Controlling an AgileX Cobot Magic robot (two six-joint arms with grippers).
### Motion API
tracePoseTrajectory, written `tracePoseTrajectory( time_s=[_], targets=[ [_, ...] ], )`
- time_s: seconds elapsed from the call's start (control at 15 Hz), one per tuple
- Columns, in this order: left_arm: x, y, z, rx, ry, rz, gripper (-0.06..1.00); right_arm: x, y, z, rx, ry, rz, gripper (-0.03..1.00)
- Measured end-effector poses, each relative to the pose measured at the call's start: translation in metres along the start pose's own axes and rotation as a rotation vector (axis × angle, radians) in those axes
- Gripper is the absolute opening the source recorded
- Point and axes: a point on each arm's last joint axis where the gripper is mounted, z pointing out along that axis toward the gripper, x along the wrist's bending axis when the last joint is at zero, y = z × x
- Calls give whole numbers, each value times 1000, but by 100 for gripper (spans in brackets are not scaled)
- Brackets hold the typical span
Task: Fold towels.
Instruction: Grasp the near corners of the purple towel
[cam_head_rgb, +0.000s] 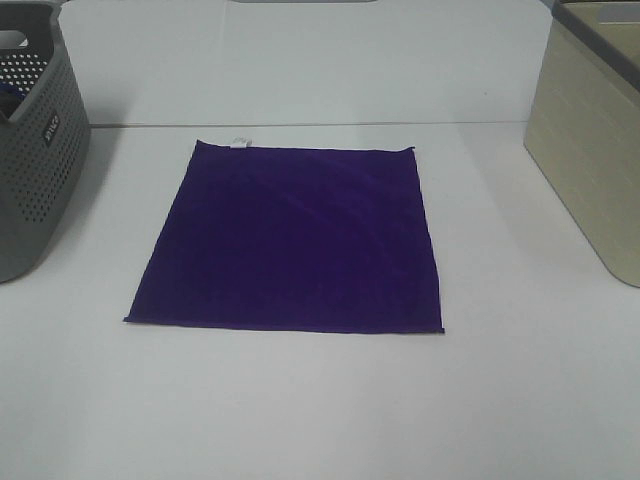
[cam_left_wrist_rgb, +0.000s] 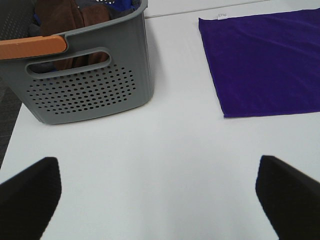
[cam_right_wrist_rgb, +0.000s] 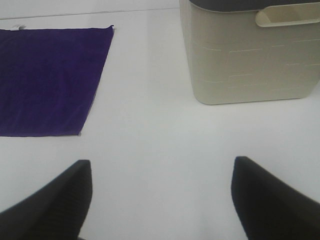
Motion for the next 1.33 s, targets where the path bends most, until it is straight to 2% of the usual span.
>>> tracePoseTrajectory(
  time_s=[0.27,0.47,0.6,0.87,1.13,1.33],
  targets=[
    [0,0,0,0,0,0,99,0,0,0,2,0,-2,77],
    [0,0,0,-1,0,0,99,0,3,6,45,-1,-17,93],
    [0,0,0,-1,0,0,99,1,5,10,70,-2,-23,95],
    [0,0,0,-1,0,0,99,1,6,12,85,-4,-33,96],
    [0,0,0,-1,0,0,99,0,0,1,1,-3,-33,96],
    [0,0,0,-1,0,0,99,0,0,0,0,-3,-33,96]
  ],
)
